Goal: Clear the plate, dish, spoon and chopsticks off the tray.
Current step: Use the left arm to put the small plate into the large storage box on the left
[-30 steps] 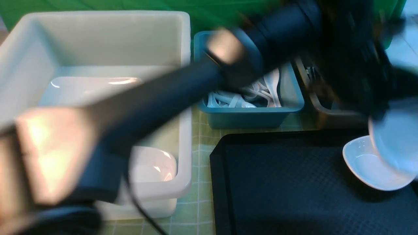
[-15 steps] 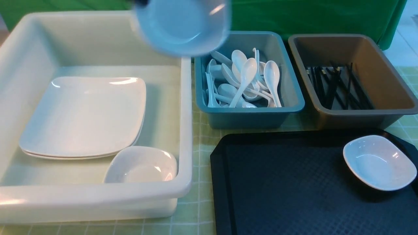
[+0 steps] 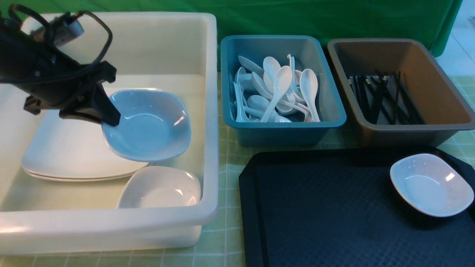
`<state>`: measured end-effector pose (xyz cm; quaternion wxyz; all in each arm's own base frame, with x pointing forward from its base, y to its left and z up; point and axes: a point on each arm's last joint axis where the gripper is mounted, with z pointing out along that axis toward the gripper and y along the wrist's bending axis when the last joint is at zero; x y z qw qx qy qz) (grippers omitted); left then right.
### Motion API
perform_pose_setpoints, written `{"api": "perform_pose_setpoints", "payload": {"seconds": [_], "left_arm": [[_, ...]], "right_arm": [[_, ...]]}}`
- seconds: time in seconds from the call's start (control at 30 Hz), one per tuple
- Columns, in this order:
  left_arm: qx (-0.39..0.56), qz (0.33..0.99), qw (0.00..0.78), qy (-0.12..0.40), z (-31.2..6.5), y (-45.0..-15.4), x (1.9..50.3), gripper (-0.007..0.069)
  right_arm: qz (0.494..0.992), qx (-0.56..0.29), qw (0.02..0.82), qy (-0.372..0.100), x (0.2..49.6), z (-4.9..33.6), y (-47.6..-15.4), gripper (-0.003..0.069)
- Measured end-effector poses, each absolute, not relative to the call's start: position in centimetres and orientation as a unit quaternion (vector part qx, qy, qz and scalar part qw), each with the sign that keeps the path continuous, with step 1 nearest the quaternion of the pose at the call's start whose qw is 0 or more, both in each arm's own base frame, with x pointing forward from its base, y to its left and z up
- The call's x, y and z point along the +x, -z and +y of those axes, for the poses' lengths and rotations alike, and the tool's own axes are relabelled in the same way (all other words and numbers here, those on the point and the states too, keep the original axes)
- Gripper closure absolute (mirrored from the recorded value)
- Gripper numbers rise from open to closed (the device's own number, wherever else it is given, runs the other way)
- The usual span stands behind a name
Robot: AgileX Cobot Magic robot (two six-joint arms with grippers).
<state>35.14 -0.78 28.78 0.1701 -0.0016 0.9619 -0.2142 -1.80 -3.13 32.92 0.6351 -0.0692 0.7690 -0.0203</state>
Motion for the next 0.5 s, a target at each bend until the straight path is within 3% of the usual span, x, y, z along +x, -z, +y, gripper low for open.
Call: {"api": "perform_pose_setpoints", "payload": {"seconds": [0.3,0.5], "left_arm": [[0.112,0.965,0.099,0.216,-2.8,-25.0,35.6,0.0617],[0.217,0.964,0.067,0.137,-5.0,-24.1,34.9,0.0617]], "right_arm": [[0.769,-0.069,0.635,0.02,-1.8,-3.1,-32.9,0.0585],[0.769,-0.069,0.635,0.02,-1.8,-3.1,-32.9,0.0575]]}}
